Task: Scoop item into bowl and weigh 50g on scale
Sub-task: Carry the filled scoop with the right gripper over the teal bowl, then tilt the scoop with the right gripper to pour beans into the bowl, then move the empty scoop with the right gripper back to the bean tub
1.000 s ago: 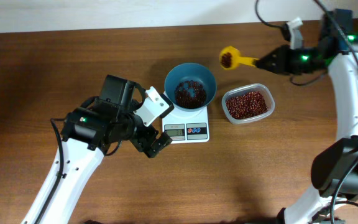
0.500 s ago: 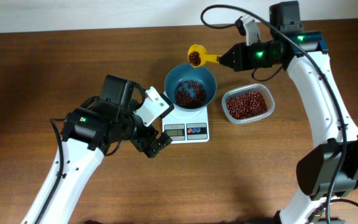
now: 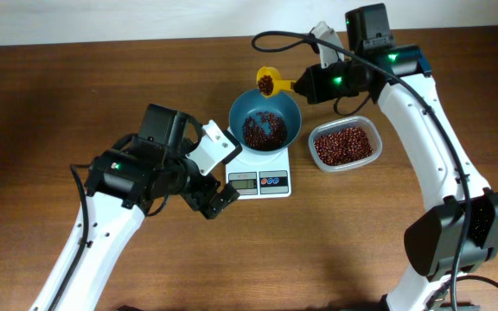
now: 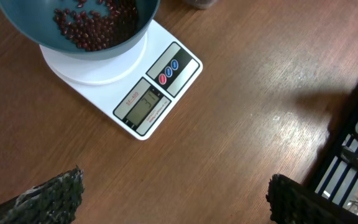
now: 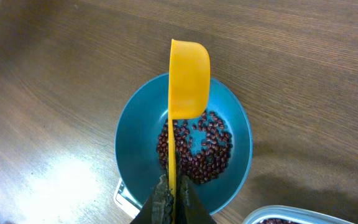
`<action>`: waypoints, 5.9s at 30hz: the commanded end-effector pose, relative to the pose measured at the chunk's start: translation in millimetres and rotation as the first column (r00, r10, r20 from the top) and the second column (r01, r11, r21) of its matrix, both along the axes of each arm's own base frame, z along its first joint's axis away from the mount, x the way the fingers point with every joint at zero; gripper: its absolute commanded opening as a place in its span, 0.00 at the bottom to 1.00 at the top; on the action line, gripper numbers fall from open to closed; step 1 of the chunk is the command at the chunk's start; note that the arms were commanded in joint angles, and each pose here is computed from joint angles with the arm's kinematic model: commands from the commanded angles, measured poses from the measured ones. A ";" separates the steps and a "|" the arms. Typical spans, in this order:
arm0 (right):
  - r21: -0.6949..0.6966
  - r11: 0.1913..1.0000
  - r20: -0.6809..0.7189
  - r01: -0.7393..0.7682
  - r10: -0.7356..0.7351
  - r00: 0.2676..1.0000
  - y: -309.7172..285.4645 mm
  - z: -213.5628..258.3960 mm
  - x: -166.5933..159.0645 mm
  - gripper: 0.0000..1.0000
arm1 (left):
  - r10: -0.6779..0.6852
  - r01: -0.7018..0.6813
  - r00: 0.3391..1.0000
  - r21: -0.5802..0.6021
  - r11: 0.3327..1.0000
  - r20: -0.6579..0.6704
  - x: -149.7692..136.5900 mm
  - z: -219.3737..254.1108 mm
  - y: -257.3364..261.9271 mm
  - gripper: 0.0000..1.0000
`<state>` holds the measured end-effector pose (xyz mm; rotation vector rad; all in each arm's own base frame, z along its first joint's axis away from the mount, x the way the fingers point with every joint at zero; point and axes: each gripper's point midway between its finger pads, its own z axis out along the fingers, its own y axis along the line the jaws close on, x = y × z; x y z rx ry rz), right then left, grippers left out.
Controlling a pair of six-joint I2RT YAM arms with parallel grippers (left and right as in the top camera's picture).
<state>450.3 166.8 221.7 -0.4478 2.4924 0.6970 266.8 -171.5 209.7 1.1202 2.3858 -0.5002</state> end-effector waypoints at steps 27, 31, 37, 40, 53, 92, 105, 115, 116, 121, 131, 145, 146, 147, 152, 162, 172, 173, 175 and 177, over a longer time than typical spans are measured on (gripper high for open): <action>-0.303 0.952 0.098 -0.046 0.079 0.992 0.2 6.2 -19.5 0.04 | 0.000 0.000 1.000 -0.019 1.000 0.005 0.1 6.2 -3.0 0.99; -0.305 0.951 0.103 -0.049 0.084 0.991 -0.9 10.2 -22.3 0.04 | 0.000 0.000 1.000 -0.019 1.000 0.005 0.1 6.2 -3.0 0.99; -0.302 0.952 0.088 -0.057 0.087 0.992 -0.8 9.4 -26.3 0.04 | 0.000 0.000 1.000 -0.019 1.000 0.005 0.1 6.2 -3.0 0.99; -0.282 0.957 0.079 -0.072 0.098 0.992 2.9 9.8 -28.8 0.04 | 0.000 0.000 1.000 -0.019 1.000 0.005 0.1 6.2 -3.0 0.99; -0.274 0.960 0.074 -0.067 0.090 0.993 3.6 9.8 -29.3 0.04 | 0.000 0.000 1.000 -0.019 1.000 0.005 0.1 6.2 -3.0 0.99; -0.199 0.977 -0.031 -0.079 0.074 0.997 8.2 11.8 -55.4 0.04 | 0.000 0.000 1.000 -0.019 1.000 0.005 0.1 6.2 -3.0 0.99; -0.167 0.986 -0.014 -0.031 0.029 0.999 11.1 16.9 -47.6 0.04 | 0.000 0.000 1.000 -0.019 1.000 0.005 0.1 6.2 -3.0 0.99; -0.199 0.979 0.004 -0.033 0.034 0.999 5.9 25.6 -48.8 0.04 | 0.000 0.000 1.000 -0.019 1.000 0.005 0.1 6.2 -3.0 0.99; -0.180 0.983 0.001 -0.045 0.046 0.999 9.4 26.9 -49.8 0.04 | 0.000 0.000 1.000 -0.019 1.000 0.005 0.1 6.2 -3.0 0.99; -0.202 0.979 0.036 -0.002 0.010 0.999 4.7 37.7 -44.1 0.04 | 0.000 0.000 1.000 -0.019 1.000 0.005 0.1 6.2 -3.0 0.99; -0.373 0.927 0.104 0.033 0.007 0.995 -0.8 43.6 -44.9 0.04 | 0.000 0.000 1.000 -0.019 1.000 0.005 0.1 6.2 -3.0 0.99; -0.359 0.933 0.083 -0.034 0.068 0.994 11.8 48.1 -57.3 0.04 | 0.000 0.000 1.000 -0.019 1.000 0.005 0.1 6.2 -3.0 0.99; -0.364 0.931 0.078 -0.030 0.063 0.995 9.4 47.2 -57.8 0.04 | 0.000 0.000 1.000 -0.019 1.000 0.005 0.1 6.2 -3.0 0.99; -0.368 0.929 0.072 -0.029 0.060 0.996 7.8 46.4 -58.5 0.04 | 0.000 0.000 1.000 -0.019 1.000 0.005 0.1 6.2 -3.0 0.99; -0.380 0.925 0.071 -0.023 0.054 0.996 5.4 45.6 -58.6 0.04 | 0.000 0.000 1.000 -0.019 1.000 0.005 0.1 6.2 -3.0 0.99; -0.413 0.910 0.054 -0.031 0.058 0.997 5.7 46.1 -62.4 0.04 | 0.000 0.000 1.000 -0.019 1.000 0.005 0.1 6.2 -3.0 0.99; -0.388 0.921 0.072 -0.035 0.068 0.995 10.3 49.2 -58.5 0.04 | 0.000 0.000 1.000 -0.019 1.000 0.005 0.1 6.2 -3.0 0.99; -0.387 0.921 0.076 -0.033 0.067 0.995 10.6 49.7 -57.6 0.04 | 0.000 0.000 1.000 -0.019 1.000 0.005 0.1 6.2 -3.0 0.99; -0.385 0.923 0.082 -0.029 0.066 0.994 10.9 50.6 -56.1 0.04 | 0.000 0.000 1.000 -0.019 1.000 0.005 0.1 6.2 -3.0 0.99; -0.380 0.925 0.090 -0.024 0.063 0.994 11.7 51.7 -54.4 0.04 | 0.000 0.000 1.000 -0.019 1.000 0.005 0.1 6.2 -3.0 0.99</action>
